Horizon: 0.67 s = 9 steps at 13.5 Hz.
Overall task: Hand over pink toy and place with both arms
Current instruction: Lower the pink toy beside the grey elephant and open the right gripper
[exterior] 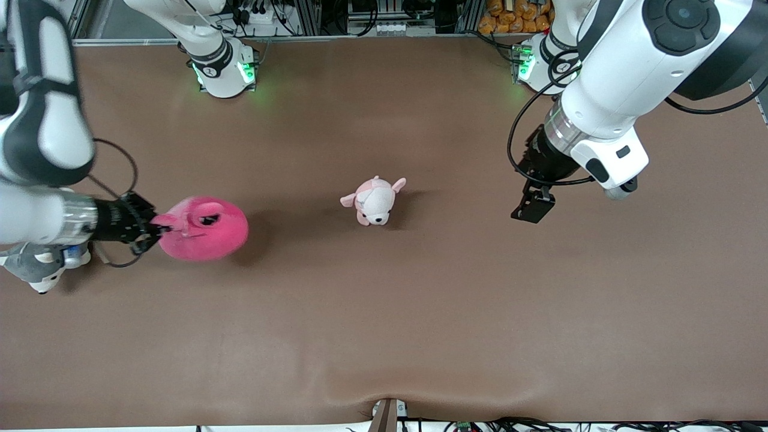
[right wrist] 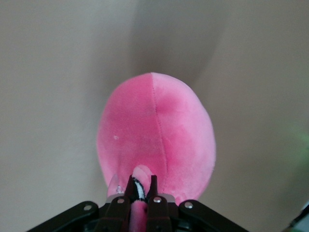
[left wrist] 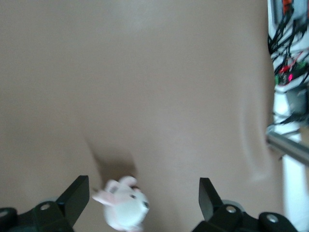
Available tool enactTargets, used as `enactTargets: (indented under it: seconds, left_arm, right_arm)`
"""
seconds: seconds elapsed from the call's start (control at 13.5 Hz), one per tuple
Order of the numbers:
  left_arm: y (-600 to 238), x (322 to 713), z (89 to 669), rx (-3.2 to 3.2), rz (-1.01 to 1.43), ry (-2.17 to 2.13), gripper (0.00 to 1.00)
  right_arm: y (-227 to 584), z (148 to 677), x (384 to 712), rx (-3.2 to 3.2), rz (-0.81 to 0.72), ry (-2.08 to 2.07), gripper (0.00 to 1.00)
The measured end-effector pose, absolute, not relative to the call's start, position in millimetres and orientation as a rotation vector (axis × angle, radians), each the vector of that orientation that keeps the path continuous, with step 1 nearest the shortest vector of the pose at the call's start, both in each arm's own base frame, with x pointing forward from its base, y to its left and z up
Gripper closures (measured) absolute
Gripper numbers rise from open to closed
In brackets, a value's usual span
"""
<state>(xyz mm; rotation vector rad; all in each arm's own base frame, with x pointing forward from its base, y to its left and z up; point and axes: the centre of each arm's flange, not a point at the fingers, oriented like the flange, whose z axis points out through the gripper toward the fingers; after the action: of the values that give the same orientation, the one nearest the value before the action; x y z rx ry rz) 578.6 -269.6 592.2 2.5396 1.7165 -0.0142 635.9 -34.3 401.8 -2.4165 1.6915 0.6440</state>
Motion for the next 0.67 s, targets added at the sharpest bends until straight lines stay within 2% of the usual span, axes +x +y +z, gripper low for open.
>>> enactTargets:
  seconds: [0.44,0.52,0.67]
  left_arm:
    - [-146,593,596,3.045,-0.152,0.815,0.0]
    - [-124,591,603,3.066,-0.15,0.697,0.0]
    - [-97,581,618,3.08,-0.128,0.574,0.0]
  right_arm:
    - [-102,288,610,-2.438,0.852,1.51,0.89]
    - [-109,281,608,-2.434,0.861,1.495,0.85]
    - [-115,291,615,-2.44,0.83,1.47,0.67]
